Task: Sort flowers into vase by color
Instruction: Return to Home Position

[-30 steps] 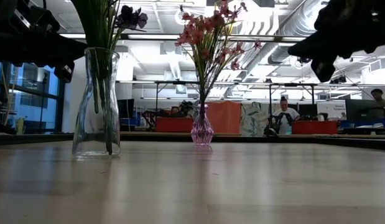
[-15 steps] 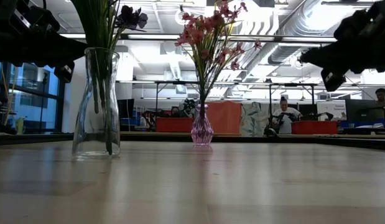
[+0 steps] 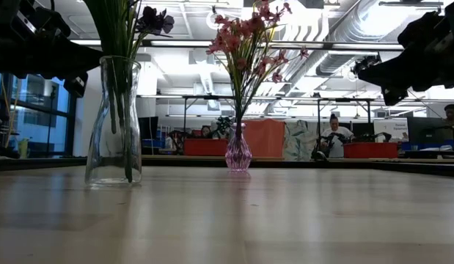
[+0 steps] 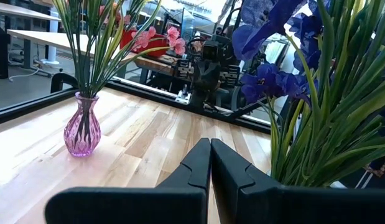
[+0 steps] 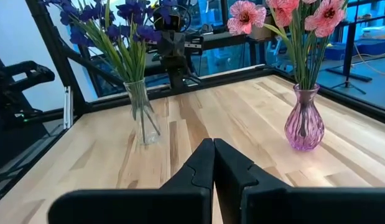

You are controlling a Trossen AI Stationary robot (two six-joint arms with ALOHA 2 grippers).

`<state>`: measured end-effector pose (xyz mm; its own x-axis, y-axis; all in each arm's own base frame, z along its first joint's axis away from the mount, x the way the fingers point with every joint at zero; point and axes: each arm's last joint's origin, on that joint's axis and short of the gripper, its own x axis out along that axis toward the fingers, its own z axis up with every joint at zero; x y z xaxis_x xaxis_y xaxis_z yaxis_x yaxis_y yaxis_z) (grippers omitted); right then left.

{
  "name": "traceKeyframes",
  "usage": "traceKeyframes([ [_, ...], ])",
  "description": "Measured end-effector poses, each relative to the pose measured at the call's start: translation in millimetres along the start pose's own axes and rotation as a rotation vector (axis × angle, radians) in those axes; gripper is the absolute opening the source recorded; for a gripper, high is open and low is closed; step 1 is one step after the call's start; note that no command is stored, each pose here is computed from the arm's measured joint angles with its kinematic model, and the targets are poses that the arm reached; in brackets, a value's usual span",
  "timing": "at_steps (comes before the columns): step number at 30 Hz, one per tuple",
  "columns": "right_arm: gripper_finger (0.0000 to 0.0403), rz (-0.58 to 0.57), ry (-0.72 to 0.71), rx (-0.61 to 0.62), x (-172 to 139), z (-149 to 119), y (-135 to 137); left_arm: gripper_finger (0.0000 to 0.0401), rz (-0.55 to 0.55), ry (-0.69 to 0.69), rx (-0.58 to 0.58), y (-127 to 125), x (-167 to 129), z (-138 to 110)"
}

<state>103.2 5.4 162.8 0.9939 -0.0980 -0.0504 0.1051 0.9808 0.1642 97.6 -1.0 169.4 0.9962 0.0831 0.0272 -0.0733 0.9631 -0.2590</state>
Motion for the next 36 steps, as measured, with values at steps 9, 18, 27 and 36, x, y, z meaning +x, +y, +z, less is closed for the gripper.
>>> traceKeyframes([
  [9, 0.0000, 0.036, -0.045, 0.011, -4, 4, 2, 0.0000, 0.000, 0.001, 0.000, 0, 0, 0],
  [18, 0.0000, 0.070, -0.179, 0.043, -8, 16, 3, 0.0000, 0.000, -0.001, 0.000, 0, 0, 0],
  [27, 0.0000, 0.062, -0.144, 0.036, -7, 13, 2, 0.0000, -0.005, -0.012, -0.002, 0, -1, 1],
  [36, 0.0000, 0.063, -0.133, 0.034, -7, 12, 2, 0.0000, -0.005, 0.001, 0.000, -1, 0, 0],
])
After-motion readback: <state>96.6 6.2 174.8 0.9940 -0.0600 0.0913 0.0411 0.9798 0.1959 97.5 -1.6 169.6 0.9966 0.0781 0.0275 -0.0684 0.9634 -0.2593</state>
